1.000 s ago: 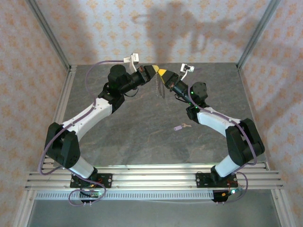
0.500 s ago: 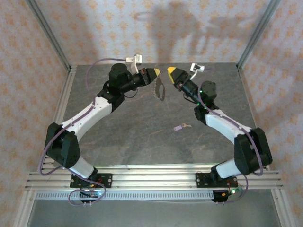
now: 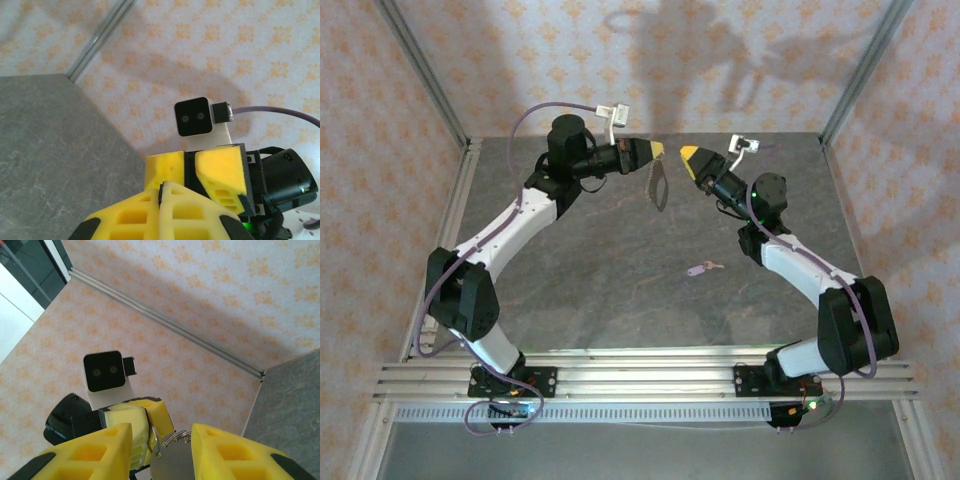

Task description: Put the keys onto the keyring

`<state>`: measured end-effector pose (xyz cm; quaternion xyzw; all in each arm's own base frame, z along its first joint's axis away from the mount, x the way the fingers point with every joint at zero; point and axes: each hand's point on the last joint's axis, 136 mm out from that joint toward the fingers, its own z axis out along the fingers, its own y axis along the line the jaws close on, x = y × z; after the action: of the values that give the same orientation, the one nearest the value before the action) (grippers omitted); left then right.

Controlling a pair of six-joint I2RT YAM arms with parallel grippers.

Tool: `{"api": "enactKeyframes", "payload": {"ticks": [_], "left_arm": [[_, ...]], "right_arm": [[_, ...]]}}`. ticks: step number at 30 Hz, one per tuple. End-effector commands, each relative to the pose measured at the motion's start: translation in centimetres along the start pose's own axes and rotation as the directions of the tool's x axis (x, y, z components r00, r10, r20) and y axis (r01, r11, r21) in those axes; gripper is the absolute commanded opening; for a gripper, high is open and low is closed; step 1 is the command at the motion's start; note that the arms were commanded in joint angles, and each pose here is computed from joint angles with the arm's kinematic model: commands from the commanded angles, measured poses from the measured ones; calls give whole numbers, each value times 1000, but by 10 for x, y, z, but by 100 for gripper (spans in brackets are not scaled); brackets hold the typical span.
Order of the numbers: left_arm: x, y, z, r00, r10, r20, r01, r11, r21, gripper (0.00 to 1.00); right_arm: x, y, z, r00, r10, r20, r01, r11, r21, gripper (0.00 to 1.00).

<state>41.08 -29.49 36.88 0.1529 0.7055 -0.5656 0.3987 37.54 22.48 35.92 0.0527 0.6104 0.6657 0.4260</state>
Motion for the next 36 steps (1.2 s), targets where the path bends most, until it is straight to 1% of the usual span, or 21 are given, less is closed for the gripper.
{"api": "enactKeyframes", "payload": {"ticks": [1,9,19,24,25,28,29,32,35,36], "left_arm": [[-9,-18,1,999,41,3,-41,997,71,0],[-11,-16,3,1000,13,20,-15,996,87,0],[-10,-19,6,1000,11,15,-13,995,100,0],[-7,-19,9,1000,8,5,-8,994,108,0],[-6,-20,11,1000,9,-1,-9,993,114,0],[-3,-21,13,1000,5,-11,-3,993,119,0],[-3,-21,13,1000,6,-11,-5,993,119,0],[-1,-20,15,1000,-1,-17,3,993,115,0],[-4,-17,13,1000,-15,7,14,996,84,0],[-7,-14,11,999,-23,28,21,998,59,7]], "right_arm": [[8,24,9,999,-34,-32,30,994,-108,35],[16,20,20,999,-10,-35,6,992,-124,34],[16,27,26,999,-4,-35,-1,990,-142,28],[15,28,28,999,-3,-35,-2,990,-140,18],[15,28,29,999,-4,-35,-1,990,-142,16],[14,28,29,999,-3,-32,-2,989,-145,2],[14,27,29,1000,-2,-31,-3,990,-143,0],[13,25,28,1000,1,-22,-4,990,-138,0],[11,22,26,1000,5,3,-4,992,-127,0],[10,19,25,1000,11,13,-9,993,-116,0]]}}
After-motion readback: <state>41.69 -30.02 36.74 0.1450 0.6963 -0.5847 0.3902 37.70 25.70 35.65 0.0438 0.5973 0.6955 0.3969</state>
